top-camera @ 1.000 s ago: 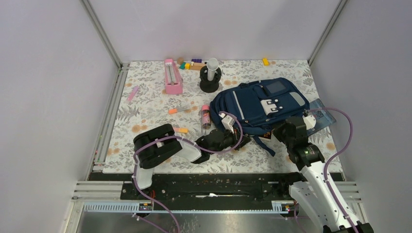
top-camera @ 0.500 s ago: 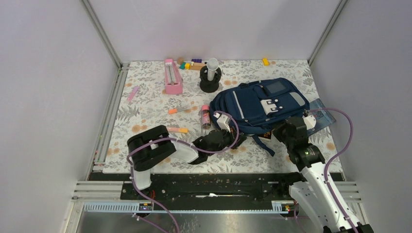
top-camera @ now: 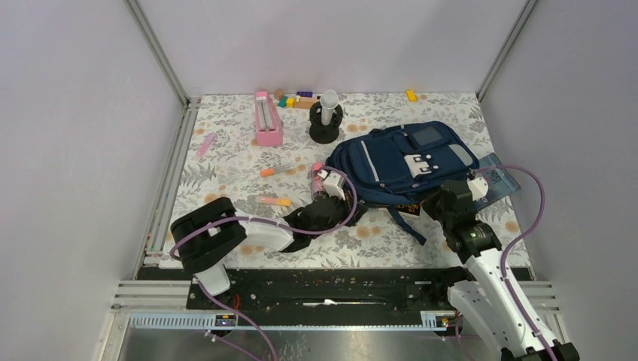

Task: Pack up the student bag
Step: Unzip the student bag at the center of the board.

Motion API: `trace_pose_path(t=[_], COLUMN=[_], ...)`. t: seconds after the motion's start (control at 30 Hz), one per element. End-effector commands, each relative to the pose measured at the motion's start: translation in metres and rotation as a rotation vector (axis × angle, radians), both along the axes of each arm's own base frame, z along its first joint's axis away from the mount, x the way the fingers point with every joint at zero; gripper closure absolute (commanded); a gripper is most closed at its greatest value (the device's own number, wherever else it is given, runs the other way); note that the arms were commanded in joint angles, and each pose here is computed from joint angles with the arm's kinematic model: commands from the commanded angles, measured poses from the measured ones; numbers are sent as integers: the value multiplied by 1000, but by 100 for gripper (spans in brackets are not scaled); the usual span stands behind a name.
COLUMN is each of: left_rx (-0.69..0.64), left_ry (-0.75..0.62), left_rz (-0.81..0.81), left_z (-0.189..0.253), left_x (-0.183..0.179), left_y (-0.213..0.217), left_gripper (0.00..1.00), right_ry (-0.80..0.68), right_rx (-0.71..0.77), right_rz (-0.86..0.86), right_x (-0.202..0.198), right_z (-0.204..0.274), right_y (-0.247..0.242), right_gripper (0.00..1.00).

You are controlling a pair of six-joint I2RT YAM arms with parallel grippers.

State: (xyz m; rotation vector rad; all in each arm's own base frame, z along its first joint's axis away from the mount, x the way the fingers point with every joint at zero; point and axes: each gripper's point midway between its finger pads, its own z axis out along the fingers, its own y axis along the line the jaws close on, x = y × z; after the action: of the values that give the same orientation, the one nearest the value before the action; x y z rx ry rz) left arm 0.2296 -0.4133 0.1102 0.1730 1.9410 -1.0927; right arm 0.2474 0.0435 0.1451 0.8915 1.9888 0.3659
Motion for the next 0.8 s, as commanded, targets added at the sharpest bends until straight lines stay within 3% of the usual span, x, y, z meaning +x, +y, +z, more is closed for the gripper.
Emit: trace_pose_path(t=[0.0, 0.47, 0.77], left_rx=[100, 216, 234], left_ry=[-21, -53, -251], left_rz=[161, 172, -138], left_z=[-9, -4, 48], left_x=[33, 51, 21], left_y=[49, 88, 46], left_gripper=[100, 100, 100], right_ry=[-76, -44, 1], right_rx=[-153, -226, -261], right_rz=[-151, -189, -141], right_x=[10, 13, 45], right_z=[29, 30, 32], right_y=[-40, -62, -76], right_gripper=[100, 100, 100])
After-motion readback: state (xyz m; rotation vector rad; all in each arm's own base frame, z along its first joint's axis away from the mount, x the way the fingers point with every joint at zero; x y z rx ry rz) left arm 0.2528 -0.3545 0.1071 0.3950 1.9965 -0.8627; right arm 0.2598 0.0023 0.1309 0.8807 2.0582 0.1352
